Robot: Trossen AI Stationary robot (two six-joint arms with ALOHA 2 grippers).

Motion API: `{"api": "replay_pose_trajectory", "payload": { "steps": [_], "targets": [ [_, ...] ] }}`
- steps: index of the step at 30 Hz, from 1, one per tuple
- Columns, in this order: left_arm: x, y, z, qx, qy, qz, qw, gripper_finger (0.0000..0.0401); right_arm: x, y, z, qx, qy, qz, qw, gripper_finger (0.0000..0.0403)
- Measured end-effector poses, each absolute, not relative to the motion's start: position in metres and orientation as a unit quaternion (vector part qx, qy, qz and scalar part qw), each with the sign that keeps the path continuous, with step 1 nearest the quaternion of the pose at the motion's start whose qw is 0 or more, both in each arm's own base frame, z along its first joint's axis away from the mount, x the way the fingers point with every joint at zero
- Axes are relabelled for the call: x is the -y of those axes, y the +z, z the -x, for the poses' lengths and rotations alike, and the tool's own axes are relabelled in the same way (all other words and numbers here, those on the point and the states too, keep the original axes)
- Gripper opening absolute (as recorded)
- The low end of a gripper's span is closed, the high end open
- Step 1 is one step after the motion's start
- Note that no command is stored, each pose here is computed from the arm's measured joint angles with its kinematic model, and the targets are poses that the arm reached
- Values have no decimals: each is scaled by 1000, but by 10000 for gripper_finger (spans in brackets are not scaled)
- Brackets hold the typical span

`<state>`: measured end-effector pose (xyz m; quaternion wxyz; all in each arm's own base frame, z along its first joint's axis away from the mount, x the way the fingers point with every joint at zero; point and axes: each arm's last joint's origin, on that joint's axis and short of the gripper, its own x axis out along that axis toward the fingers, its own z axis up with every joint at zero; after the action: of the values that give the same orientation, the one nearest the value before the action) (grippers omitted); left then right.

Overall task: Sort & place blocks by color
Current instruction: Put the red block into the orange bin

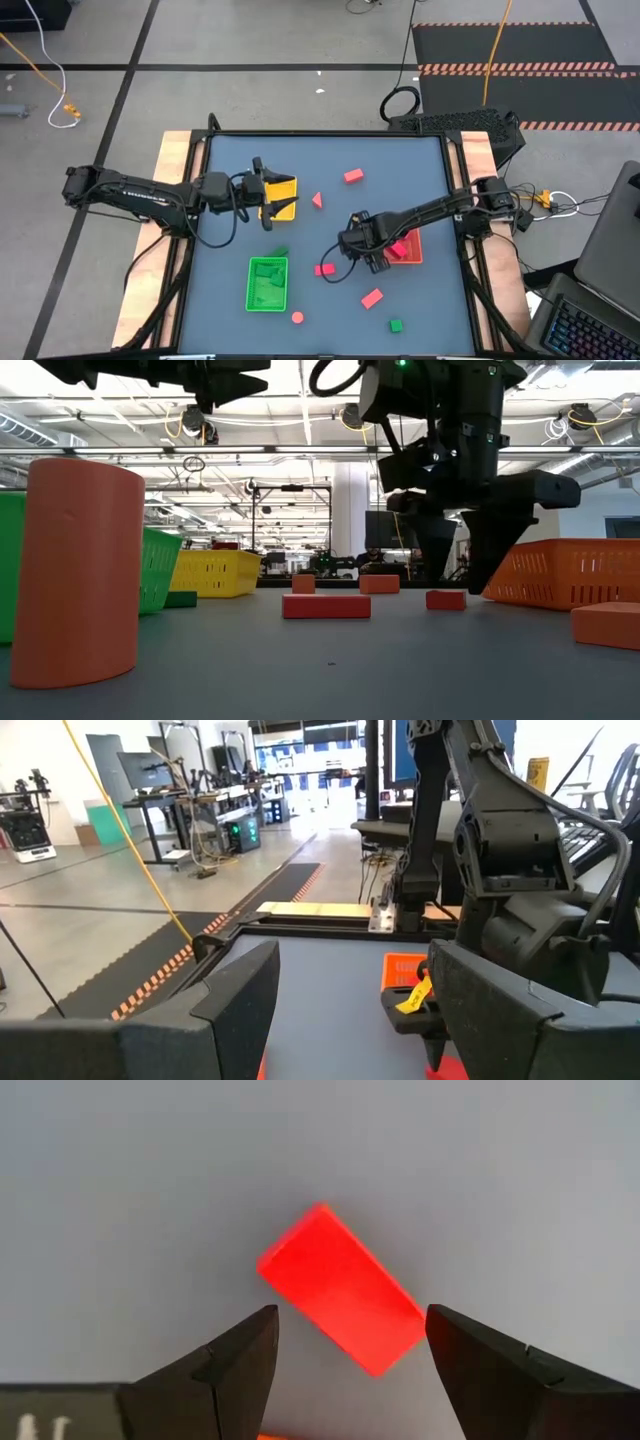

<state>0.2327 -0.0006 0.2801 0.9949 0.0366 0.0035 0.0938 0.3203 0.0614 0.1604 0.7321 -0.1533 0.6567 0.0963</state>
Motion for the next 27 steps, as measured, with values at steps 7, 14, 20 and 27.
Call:
{"api": "replay_pose_trajectory", "payload": {
  "steps": [7,14,20,27],
  "targets": [
    [1,279,-233,-7,94,-37,995,255,-63,158,-323,-648,103,157,738,247],
    [1,280,-233,-7,94,-37,995,255,-63,157,-325,-640,102,155,745,247],
    [1,279,-233,-7,94,-37,995,255,-62,146,-322,-633,101,151,753,247],
    [1,279,-233,-7,94,-37,995,255,-61,141,-316,-636,86,136,755,247]
  ]
}}
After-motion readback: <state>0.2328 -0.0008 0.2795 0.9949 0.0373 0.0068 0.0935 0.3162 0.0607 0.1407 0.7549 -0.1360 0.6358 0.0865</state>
